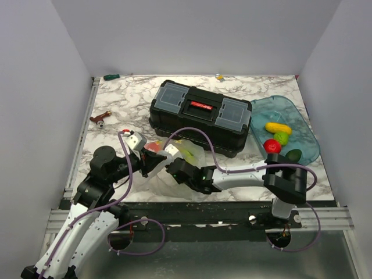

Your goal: Take the fake fruits out of the plastic bag

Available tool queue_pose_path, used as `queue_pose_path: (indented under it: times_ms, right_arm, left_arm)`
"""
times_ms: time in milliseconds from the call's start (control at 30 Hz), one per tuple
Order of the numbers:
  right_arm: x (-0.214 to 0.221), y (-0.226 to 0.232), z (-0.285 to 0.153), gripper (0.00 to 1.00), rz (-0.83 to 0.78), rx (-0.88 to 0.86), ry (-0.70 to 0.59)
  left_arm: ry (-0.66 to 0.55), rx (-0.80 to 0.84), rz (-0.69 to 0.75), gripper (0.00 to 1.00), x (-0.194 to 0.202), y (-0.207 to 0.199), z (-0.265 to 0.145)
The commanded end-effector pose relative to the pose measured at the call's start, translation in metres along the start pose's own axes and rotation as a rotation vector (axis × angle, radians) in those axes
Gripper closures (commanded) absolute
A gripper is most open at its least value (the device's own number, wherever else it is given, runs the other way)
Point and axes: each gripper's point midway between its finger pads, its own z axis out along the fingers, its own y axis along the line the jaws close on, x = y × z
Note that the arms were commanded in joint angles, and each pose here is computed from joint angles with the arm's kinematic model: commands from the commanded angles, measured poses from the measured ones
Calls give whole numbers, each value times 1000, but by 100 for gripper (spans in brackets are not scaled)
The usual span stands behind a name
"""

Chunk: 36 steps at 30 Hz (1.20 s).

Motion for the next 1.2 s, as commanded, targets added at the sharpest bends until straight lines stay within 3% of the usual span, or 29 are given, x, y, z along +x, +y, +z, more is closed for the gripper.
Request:
queue_pose_path:
  times_ms: [0, 133, 467, 700, 1167]
  right_arm:
    - [-48, 7, -22, 74, 111, -65, -162]
    - [-45, 4, -25, 71, 105, -62, -154]
    - [5, -9, -30, 43, 5, -11, 56]
    - [18, -17, -27, 26, -21, 37, 113]
    - [43, -3, -1, 25, -38, 37, 197]
  left_arm:
    - [-6, 8, 9, 100, -4, -1, 0]
    - [-4, 7, 7, 100, -4, -1, 0]
    - [-4, 14, 7, 100, -4, -2, 1]
    - [-1, 15, 5, 100, -4, -2, 1]
    - [-3, 16, 7, 100, -4, -3, 0]
